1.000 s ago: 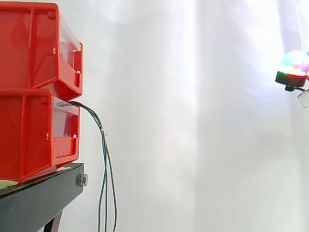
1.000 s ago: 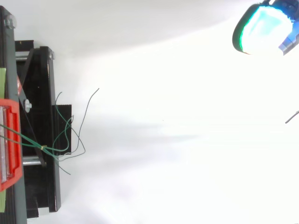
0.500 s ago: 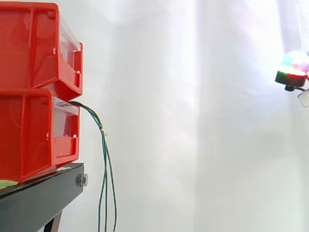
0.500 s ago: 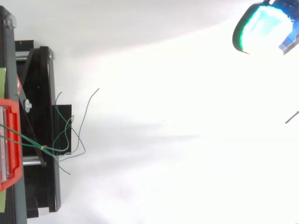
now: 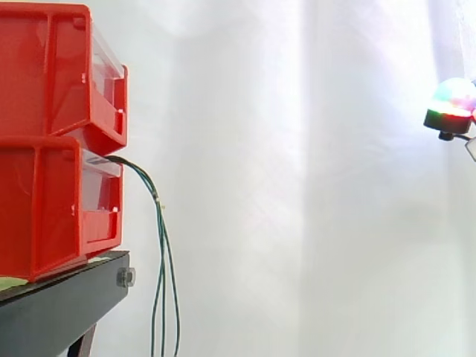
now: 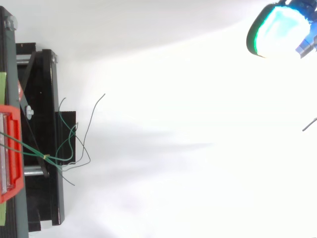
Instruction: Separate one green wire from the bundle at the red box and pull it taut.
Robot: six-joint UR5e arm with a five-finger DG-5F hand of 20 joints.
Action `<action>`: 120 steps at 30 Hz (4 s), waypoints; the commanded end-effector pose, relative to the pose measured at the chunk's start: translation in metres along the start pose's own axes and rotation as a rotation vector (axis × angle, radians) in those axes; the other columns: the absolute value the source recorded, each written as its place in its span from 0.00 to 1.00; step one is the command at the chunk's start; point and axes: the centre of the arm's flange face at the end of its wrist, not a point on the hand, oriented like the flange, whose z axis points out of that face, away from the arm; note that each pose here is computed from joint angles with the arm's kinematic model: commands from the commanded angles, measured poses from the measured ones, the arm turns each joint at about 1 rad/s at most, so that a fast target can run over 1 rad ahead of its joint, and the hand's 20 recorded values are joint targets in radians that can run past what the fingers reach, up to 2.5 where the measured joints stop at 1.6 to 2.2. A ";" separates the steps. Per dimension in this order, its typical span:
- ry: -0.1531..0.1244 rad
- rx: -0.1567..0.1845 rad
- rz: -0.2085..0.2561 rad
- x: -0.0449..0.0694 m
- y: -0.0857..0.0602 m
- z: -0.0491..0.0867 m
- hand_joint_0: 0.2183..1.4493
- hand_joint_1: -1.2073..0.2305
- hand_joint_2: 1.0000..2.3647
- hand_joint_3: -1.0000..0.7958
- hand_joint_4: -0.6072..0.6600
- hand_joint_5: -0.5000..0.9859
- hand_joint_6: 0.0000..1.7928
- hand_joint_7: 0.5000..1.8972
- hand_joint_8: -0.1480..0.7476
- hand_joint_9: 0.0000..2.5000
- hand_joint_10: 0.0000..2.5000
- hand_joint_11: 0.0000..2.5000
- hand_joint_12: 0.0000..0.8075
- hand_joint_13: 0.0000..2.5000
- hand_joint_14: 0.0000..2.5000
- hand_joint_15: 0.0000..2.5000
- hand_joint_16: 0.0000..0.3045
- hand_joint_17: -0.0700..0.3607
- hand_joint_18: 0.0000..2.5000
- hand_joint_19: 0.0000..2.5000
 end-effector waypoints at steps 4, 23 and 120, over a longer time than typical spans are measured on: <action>0.000 0.001 0.000 0.000 0.000 0.000 0.26 0.47 0.00 0.30 0.67 0.18 0.28 0.20 0.52 0.21 0.00 0.09 0.49 0.23 0.00 0.11 0.19 0.47 0.22 0.17; 0.000 -0.001 0.000 0.000 0.000 0.000 0.26 0.47 0.00 0.30 0.67 0.18 0.28 0.20 0.52 0.20 0.00 0.08 0.49 0.23 0.00 0.11 0.19 0.47 0.22 0.17; 0.015 -0.212 -0.057 0.127 -0.167 0.238 0.29 0.37 0.00 0.28 0.77 0.22 0.28 0.28 0.58 0.36 0.00 0.21 0.38 0.31 0.00 0.11 0.11 0.33 0.25 0.04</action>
